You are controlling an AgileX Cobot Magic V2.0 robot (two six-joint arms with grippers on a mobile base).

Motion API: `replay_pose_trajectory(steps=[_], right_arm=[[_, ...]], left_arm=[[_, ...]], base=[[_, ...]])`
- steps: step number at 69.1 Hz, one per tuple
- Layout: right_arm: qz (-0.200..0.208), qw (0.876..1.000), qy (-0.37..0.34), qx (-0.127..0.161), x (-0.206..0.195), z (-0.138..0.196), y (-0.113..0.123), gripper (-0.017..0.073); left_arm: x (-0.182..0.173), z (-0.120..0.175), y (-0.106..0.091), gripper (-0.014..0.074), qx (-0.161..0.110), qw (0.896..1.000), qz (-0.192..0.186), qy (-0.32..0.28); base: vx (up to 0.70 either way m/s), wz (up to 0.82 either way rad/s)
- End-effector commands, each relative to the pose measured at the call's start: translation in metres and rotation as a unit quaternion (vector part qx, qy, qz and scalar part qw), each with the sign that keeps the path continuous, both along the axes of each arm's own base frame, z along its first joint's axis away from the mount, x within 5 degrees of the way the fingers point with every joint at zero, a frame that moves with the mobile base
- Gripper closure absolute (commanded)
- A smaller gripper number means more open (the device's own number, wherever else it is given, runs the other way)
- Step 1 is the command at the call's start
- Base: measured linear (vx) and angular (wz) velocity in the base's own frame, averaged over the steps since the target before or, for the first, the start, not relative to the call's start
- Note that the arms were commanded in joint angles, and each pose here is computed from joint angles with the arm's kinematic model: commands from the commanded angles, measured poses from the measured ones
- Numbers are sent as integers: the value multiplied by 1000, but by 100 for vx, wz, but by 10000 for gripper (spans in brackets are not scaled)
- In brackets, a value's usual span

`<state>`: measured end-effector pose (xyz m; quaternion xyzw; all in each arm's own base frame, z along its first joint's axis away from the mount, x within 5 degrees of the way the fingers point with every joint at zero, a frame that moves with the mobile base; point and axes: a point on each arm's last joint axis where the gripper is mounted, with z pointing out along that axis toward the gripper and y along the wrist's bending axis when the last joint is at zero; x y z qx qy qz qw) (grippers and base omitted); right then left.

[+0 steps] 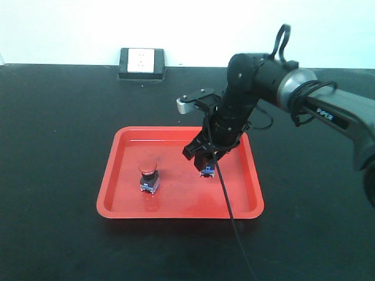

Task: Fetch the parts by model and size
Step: 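Lower the yellow-capped push button with the right gripper beside the red one, then open the right gripper to release the yellow-capped button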

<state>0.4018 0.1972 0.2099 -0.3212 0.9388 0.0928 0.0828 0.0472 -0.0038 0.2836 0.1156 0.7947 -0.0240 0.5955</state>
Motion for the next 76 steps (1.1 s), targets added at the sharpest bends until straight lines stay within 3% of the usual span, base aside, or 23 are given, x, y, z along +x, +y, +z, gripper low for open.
replay_pose_trajectory(steps=[1, 55, 65, 76], right_arm=[[-2, 998, -54, 28, 4, 28, 1, 564], [-3, 999, -32, 4, 15, -13, 3, 549], [-3, 1000, -27, 2, 14, -13, 3, 462], [-2, 1000, -18, -1, 13, -14, 3, 223]], left_arm=[[2, 12, -1, 601, -10, 999, -5, -35], [2, 11, -1, 601, -9, 999, -4, -31], [1, 10, -1, 601, -7, 1000, -3, -24], [1, 10, -1, 601, -7, 1000, -3, -23]], base=[[0, 0], [0, 0], [0, 0], [0, 0]])
